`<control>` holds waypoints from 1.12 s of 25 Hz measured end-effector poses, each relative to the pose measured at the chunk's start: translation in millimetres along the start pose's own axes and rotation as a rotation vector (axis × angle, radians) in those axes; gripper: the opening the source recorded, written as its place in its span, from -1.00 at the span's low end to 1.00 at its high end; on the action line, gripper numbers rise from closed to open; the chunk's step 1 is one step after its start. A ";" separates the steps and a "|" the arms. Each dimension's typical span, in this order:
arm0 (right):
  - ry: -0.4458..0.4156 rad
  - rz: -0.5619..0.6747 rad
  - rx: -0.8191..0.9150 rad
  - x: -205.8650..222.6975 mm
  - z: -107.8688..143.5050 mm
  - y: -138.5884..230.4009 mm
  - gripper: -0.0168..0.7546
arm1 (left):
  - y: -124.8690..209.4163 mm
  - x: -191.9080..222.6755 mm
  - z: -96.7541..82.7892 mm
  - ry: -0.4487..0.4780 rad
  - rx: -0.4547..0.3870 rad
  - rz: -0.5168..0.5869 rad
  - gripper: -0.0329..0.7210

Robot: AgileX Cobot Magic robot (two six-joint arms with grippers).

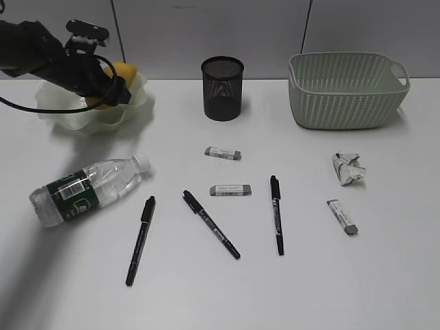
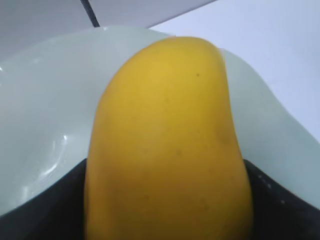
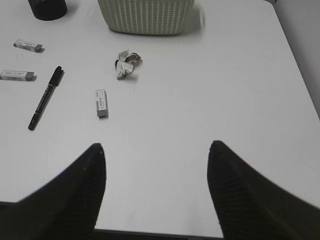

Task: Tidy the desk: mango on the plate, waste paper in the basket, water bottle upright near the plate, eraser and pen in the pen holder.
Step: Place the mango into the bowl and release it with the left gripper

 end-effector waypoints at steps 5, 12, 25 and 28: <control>0.000 0.000 0.000 0.0 0.0 0.0 0.36 | 4.9 8.2 -10.9 0.023 -0.005 0.016 0.67; 0.000 0.000 0.000 0.0 0.0 0.0 0.36 | -0.7 10.5 -38.7 0.066 0.004 0.006 0.67; 0.000 0.000 0.000 0.0 0.0 0.0 0.36 | -4.8 11.1 -56.7 0.116 -0.085 -0.009 0.67; 0.000 0.000 0.000 0.0 0.0 0.0 0.36 | -5.6 11.3 -62.6 0.124 -0.081 -0.011 0.67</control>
Point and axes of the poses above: a point on each arm's last joint axis where the gripper is mounted, x pointing out along that axis toward the gripper, z along the wrist's bending axis when the last joint is at zero, y = z × x, the point moved 1 cm from there along x, pointing out along that axis toward the gripper, and after that the axes turned 1 degree about -x, right-handed, at the moved point
